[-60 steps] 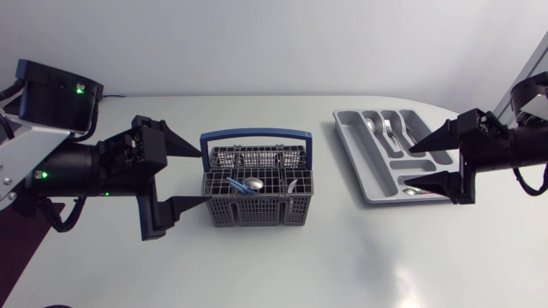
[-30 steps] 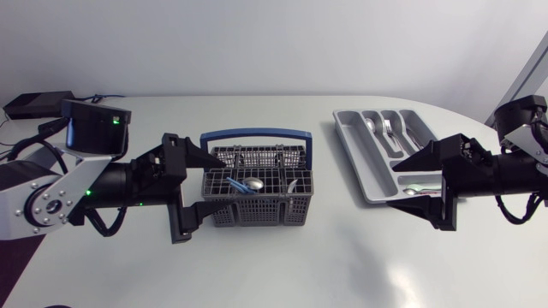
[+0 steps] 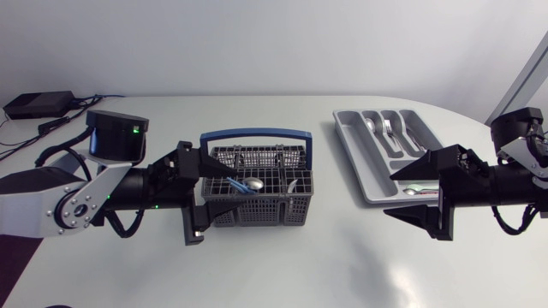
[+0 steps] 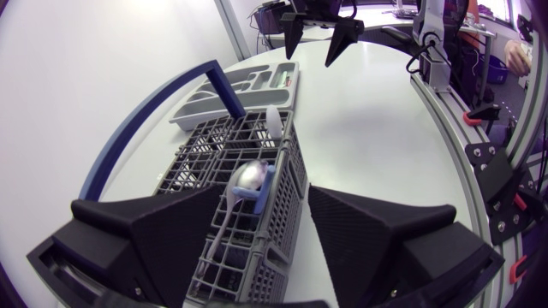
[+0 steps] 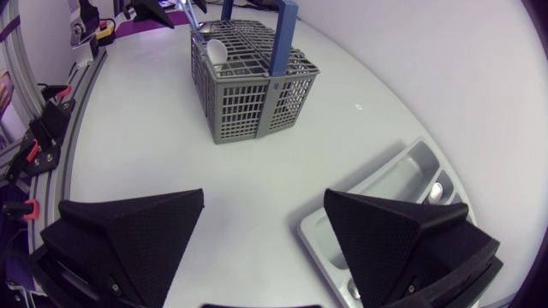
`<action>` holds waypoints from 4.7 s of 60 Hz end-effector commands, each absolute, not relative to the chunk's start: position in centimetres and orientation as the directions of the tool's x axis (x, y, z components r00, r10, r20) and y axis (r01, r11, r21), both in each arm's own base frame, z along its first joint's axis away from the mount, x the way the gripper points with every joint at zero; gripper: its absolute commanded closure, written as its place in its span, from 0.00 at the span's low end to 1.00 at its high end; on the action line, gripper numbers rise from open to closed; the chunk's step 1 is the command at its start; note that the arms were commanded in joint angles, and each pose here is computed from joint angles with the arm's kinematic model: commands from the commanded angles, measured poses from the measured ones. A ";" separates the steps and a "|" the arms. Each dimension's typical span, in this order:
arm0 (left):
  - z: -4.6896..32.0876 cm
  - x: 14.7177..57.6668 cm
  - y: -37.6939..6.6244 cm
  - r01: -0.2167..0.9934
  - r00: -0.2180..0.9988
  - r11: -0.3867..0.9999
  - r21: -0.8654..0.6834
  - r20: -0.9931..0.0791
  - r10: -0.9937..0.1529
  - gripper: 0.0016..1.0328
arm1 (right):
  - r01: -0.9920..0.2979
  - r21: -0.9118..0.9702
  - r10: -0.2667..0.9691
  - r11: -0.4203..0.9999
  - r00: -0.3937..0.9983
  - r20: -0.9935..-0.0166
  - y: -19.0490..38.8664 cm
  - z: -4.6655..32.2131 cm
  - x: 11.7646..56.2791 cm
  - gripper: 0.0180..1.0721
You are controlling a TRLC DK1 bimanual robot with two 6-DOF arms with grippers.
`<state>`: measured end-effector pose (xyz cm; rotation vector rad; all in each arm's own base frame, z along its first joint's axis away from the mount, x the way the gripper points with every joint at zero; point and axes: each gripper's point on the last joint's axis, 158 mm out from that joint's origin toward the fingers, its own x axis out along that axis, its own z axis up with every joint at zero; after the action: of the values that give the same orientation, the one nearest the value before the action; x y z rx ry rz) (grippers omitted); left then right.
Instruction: Unload the cutlery basket into the drawer organizer.
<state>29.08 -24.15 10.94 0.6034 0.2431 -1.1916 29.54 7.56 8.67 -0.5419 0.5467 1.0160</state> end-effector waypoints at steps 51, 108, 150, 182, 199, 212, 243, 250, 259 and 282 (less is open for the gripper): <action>10.0 29.7 -26.3 0.948 0.317 0.262 0.182 -0.453 -0.833 0.95 | -0.883 -0.162 0.637 0.440 0.434 -0.638 6.9 7.6 28.6 0.04; 20.6 28.6 -26.3 0.925 0.352 0.270 0.267 -0.340 -0.872 0.97 | -0.876 -0.205 0.635 0.436 0.461 -0.620 7.0 8.5 27.4 0.04; 26.0 26.5 -25.3 0.911 0.366 0.269 0.313 -0.309 -0.878 0.97 | -0.886 -0.163 0.742 0.434 0.454 -0.494 9.6 15.2 26.6 0.04; 28.5 24.6 -27.5 0.952 0.267 0.199 0.232 -0.316 -0.910 0.97 | -0.958 -0.047 0.873 0.283 0.277 -0.402 16.1 19.2 24.3 0.04; 26.6 23.8 -30.8 0.986 0.146 0.107 0.129 -0.348 -0.926 0.97 | -0.978 0.060 0.907 0.200 0.161 -0.389 18.8 19.0 23.8 0.04; 26.5 23.6 -32.7 0.996 0.078 0.062 0.057 -0.341 -0.937 0.97 | -0.988 0.088 0.917 0.127 0.083 -0.389 20.8 18.2 23.0 0.05; 26.8 22.6 -34.3 0.999 -0.003 0.007 -0.032 -0.322 -0.947 0.97 | -0.996 0.058 0.932 0.068 0.042 -0.360 23.8 18.8 23.0 0.22; 26.9 22.5 -34.5 0.999 -0.010 0.001 -0.036 -0.320 -0.947 0.97 | -0.997 0.045 0.932 0.057 0.037 -0.360 24.3 18.7 22.8 0.32; 26.9 22.5 -34.5 0.999 -0.010 0.001 -0.036 -0.320 -0.947 0.97 | -0.998 0.036 0.932 0.056 0.039 -0.360 24.6 18.6 22.9 0.46; 26.9 22.5 -34.5 0.999 -0.019 -0.006 -0.041 -0.315 -0.949 0.97 | -0.998 0.026 0.929 0.048 0.035 -0.368 25.0 18.3 22.8 0.67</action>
<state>22.31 -34.02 25.95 0.2441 0.2945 -1.5551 22.80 24.64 18.70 -0.2851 0.2926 1.5033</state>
